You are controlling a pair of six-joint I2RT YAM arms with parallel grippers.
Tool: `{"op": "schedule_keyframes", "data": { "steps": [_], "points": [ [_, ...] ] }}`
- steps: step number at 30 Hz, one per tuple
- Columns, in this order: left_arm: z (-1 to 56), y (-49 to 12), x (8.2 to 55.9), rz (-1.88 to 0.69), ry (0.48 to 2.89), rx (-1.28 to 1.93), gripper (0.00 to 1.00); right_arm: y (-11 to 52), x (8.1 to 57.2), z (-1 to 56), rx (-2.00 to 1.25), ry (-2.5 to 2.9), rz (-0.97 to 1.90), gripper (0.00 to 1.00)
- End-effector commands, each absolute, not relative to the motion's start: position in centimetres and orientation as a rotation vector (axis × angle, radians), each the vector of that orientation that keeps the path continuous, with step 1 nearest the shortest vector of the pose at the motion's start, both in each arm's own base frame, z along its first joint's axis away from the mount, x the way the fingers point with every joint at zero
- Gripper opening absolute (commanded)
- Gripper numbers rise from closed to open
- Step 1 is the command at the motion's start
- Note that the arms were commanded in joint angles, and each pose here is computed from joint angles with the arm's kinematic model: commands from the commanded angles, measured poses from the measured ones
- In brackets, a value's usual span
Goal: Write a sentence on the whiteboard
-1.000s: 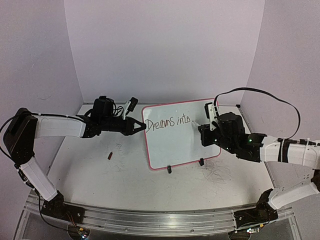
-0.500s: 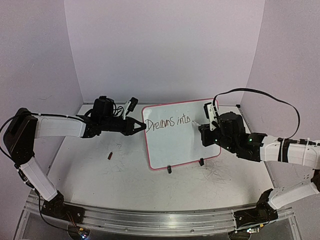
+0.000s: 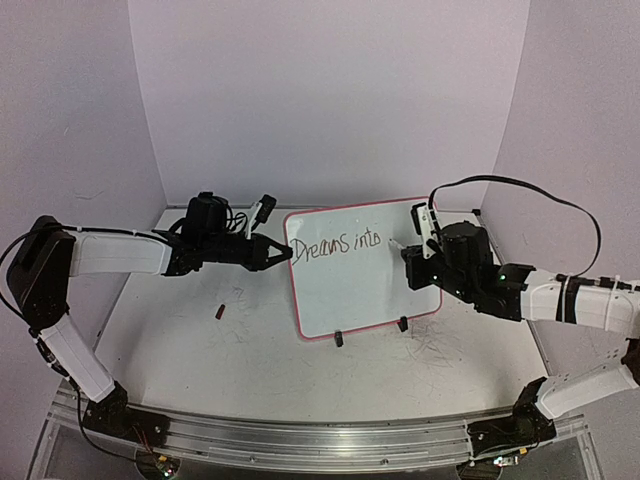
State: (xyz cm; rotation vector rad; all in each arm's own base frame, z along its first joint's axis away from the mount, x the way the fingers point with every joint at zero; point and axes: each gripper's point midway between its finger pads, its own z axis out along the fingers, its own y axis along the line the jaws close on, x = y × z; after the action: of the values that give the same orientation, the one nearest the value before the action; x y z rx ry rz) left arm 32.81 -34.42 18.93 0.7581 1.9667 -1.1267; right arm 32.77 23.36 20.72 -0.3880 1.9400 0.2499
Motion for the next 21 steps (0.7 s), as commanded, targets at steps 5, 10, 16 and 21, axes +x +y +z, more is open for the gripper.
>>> {"op": "schedule_keyframes", "data": {
  "steps": [5, 10, 16, 21],
  "points": [
    [19.2, -35.2, 31.8, -1.106, 1.952, 0.841, 0.00, 24.3, 34.2, 24.2, -0.358, 1.843, 0.272, 0.00],
    [19.2, -35.3, 31.8, -1.106, 1.953, 0.841, 0.00, 24.3, 34.9, 24.8, -0.329, 1.829, 0.270, 0.00],
    [19.3, -35.3, 31.8, -1.102, 1.950, 0.841, 0.00, 24.3, 35.6, 24.4, -0.313, 1.841, 0.258, 0.00],
    [19.2, -35.3, 31.8, -1.103, 1.951, 0.842, 0.00, 23.9, 36.0, 24.5, -0.296, 1.843, 0.255, 0.00]
  ]
}}
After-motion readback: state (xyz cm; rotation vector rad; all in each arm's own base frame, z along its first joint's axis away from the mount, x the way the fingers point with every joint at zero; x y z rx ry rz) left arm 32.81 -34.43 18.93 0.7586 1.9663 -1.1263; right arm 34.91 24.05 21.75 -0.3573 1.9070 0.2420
